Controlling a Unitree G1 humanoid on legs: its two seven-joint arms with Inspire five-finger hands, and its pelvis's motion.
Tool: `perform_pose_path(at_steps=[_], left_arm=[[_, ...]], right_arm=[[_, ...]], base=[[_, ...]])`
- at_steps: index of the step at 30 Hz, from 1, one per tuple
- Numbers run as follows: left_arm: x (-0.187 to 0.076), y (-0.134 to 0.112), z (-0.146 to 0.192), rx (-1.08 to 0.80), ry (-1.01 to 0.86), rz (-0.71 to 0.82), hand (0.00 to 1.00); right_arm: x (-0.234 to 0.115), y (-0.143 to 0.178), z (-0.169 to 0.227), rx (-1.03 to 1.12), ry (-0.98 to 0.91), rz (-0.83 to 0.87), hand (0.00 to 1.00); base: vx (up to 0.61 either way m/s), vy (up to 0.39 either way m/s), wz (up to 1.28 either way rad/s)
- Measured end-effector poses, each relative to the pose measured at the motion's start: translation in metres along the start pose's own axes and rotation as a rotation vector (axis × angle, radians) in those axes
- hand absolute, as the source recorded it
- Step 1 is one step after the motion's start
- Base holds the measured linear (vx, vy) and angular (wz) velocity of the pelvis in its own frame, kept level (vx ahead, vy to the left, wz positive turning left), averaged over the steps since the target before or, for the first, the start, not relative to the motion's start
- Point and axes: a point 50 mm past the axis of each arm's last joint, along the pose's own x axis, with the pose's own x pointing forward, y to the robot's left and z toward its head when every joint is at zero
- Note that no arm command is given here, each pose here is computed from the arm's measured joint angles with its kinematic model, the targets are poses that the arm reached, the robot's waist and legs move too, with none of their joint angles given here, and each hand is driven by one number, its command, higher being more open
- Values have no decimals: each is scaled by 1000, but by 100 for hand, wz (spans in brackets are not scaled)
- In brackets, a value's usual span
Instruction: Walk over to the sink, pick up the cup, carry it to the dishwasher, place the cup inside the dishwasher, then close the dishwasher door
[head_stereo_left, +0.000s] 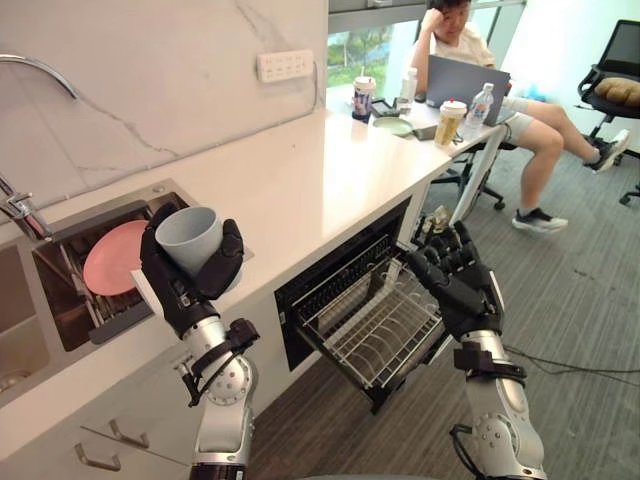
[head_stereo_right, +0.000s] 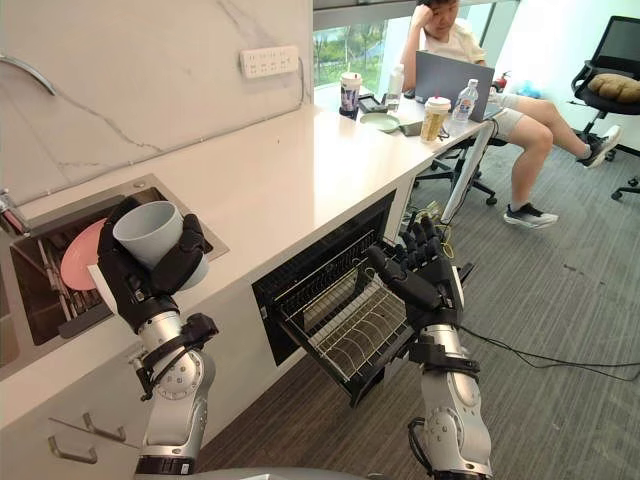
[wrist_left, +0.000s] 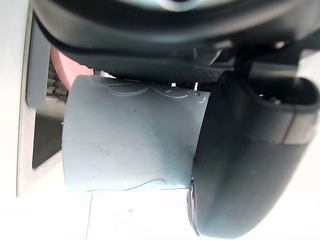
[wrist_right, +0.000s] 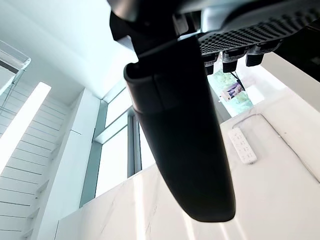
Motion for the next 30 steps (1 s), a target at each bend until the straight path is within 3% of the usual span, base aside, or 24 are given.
perform_pose_path(at_steps=[5,11,22,30], left_arm=[[-12,-15,-5,16,29,-179,0],[-33,-53,0,-16,28,-469,0],[-37,-61,4,-14,2,-582,0],[-42,-83,15,-11,-84,-725,0]], right_arm=[[2,4,-7,41,21,72,100],[4,30,-16,141,23,180,100],[0,46,-21,206,50,294,100],[-1,66,-14,204,55,446,100]], base=[[25,-22,-1],[44,53,-11],[3,6,-7],[-46,17,-14]])
